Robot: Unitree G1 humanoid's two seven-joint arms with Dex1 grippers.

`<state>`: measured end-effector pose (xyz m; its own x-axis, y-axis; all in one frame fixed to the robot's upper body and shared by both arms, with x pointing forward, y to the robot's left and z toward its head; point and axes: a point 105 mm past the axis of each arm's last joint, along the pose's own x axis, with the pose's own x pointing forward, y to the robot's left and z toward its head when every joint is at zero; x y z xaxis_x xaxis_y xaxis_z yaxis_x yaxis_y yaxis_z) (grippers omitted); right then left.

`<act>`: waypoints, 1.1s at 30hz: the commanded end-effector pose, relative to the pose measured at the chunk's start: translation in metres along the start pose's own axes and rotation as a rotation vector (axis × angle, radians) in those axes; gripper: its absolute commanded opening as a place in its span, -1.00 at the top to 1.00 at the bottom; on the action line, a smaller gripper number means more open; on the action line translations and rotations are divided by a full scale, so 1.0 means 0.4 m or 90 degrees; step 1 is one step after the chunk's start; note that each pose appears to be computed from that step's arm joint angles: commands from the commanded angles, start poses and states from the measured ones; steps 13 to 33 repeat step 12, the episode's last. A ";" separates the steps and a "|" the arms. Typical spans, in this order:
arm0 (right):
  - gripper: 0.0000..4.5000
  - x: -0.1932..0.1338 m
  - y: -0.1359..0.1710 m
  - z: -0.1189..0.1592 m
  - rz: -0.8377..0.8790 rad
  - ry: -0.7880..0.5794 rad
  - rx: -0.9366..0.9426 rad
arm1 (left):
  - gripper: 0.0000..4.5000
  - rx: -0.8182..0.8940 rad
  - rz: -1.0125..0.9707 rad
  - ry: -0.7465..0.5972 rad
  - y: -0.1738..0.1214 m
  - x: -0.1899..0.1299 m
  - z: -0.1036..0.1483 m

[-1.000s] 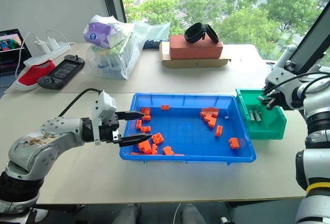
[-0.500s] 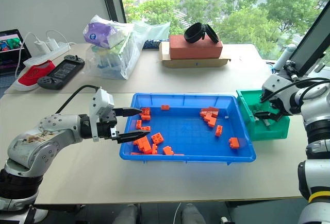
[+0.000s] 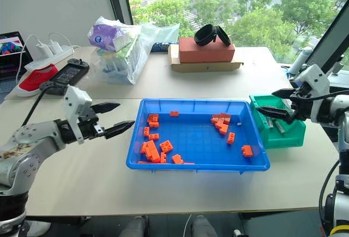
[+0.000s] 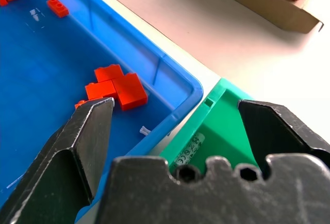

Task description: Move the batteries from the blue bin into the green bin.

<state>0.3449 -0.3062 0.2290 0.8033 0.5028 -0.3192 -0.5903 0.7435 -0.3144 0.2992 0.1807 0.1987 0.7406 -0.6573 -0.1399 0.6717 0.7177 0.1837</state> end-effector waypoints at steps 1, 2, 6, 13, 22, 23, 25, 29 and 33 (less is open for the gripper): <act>-0.99 -0.024 -0.014 0.026 -0.030 -0.033 0.004 | -1.00 0.042 0.064 -0.044 0.021 -0.026 0.028; -0.99 -0.023 -0.018 0.023 -0.036 -0.033 0.011 | -1.00 0.037 0.073 -0.046 0.023 -0.026 0.024; -0.99 -0.004 -0.033 -0.002 -0.062 -0.010 0.008 | -1.00 0.034 0.074 -0.049 0.018 -0.021 0.015; -0.99 0.029 -0.063 -0.018 -0.106 0.004 0.025 | -1.00 0.021 0.092 -0.013 0.041 -0.006 0.004; -0.99 0.029 -0.063 -0.018 -0.106 0.004 0.025 | -1.00 0.021 0.092 -0.013 0.041 -0.006 0.004; -0.99 0.029 -0.063 -0.018 -0.106 0.004 0.025 | -1.00 0.021 0.092 -0.013 0.041 -0.006 0.004; -0.99 0.029 -0.063 -0.018 -0.106 0.004 0.025 | -1.00 0.021 0.092 -0.013 0.041 -0.006 0.004; -0.99 0.029 -0.063 -0.018 -0.106 0.004 0.025 | -1.00 0.021 0.092 -0.013 0.041 -0.006 0.004; -0.99 0.029 -0.063 -0.018 -0.106 0.004 0.025 | -1.00 0.021 0.092 -0.013 0.041 -0.006 0.004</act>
